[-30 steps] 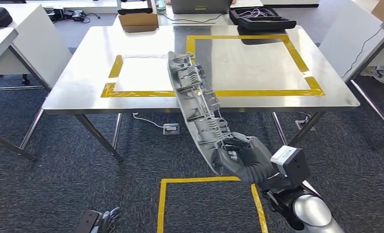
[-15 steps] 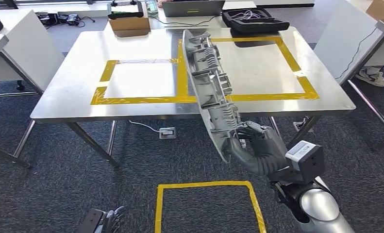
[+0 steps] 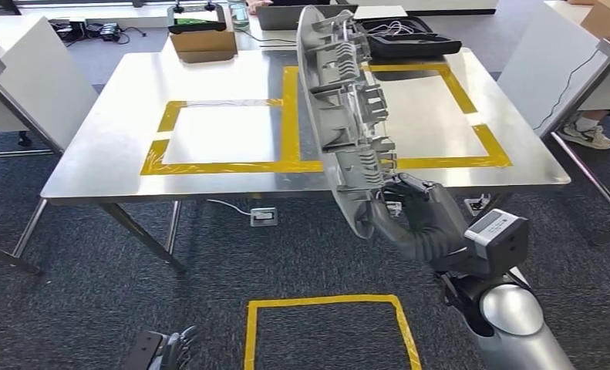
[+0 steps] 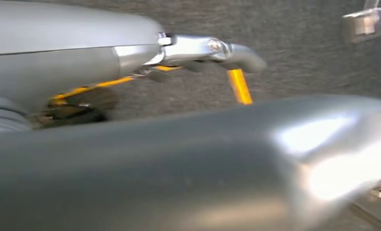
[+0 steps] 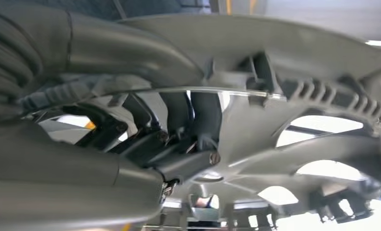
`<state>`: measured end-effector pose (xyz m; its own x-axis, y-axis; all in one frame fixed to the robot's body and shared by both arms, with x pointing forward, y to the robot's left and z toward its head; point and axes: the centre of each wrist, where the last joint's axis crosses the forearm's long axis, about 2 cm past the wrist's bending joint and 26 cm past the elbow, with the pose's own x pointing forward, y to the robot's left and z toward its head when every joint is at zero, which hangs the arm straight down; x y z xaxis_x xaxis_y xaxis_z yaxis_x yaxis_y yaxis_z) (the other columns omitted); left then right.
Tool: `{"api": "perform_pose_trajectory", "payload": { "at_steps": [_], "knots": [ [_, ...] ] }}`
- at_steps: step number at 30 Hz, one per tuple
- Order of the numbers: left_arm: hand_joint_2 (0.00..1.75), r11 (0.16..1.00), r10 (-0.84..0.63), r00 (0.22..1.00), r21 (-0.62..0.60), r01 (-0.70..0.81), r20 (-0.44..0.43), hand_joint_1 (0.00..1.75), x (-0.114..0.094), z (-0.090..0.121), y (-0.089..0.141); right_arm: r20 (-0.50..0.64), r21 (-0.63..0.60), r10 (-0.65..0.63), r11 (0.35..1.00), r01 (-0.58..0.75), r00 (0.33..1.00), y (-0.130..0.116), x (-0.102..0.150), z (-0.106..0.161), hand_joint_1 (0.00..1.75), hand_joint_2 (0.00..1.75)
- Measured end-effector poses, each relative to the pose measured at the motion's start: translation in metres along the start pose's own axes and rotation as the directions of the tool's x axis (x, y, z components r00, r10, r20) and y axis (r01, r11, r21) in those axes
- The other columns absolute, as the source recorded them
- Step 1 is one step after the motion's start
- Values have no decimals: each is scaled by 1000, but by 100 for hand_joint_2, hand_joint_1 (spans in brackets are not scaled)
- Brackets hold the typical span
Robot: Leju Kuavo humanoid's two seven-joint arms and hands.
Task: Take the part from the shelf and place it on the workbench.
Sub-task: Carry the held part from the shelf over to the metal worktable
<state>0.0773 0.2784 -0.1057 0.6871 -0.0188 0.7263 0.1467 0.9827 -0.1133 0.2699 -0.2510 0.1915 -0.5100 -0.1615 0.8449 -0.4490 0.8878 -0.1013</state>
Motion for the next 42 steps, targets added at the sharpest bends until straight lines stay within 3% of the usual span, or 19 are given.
{"api": "perform_pose_trajectory", "payload": {
  "at_steps": [42],
  "knots": [
    [0, 1000, 19, 1000, 1, -19, 2, 0, -1, -1, -7, 2, 36, 27, 999, -27, 1000, -4, -2, -12, 175, 175]
  ]
}}
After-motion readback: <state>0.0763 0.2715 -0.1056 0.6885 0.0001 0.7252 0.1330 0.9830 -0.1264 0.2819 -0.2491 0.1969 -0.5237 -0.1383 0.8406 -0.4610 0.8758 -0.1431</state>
